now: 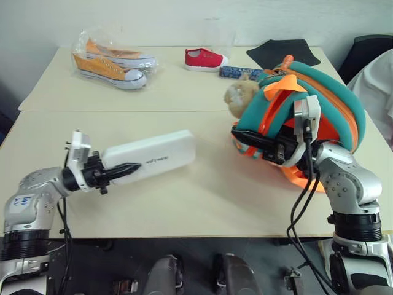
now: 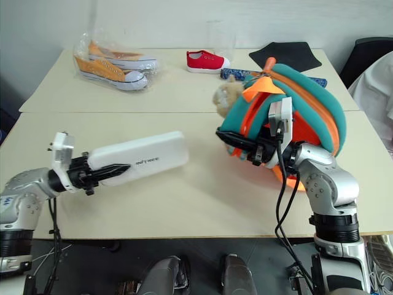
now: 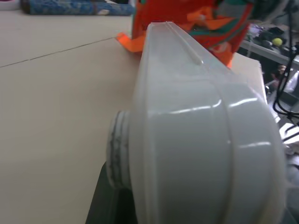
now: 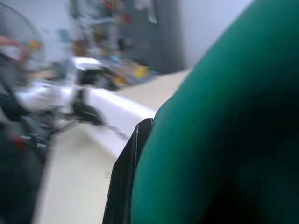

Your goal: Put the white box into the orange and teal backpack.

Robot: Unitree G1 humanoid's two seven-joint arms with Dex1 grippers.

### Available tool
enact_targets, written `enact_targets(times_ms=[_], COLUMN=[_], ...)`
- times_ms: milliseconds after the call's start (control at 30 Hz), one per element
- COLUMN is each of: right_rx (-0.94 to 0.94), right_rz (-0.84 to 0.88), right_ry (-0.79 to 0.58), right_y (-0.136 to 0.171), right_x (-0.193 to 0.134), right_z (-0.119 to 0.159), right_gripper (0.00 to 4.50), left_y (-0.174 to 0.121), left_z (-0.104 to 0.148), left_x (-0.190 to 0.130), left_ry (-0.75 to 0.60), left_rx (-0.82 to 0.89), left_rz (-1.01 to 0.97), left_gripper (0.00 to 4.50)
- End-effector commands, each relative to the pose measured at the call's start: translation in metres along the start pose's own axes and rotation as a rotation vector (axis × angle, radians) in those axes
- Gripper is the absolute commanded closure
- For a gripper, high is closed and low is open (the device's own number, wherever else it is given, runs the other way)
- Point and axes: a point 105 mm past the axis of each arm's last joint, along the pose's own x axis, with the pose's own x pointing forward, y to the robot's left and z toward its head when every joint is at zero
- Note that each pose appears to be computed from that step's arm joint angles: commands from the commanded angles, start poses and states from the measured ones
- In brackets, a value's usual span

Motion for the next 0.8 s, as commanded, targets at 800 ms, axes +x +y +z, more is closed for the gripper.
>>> enact_targets(times_ms=[800], right_rx=[0.222], right_rz=[0.015], right_ry=[0.191], right_y=[0.037], right_x=[-0.047], right_z=[-0.013], right_gripper=[4.48], left_y=[-0.084], left_z=[0.095], left_x=[0.003], left_ry=[-0.141], left_rx=[0.060], left_rz=[-0.254], left_gripper=[3.29])
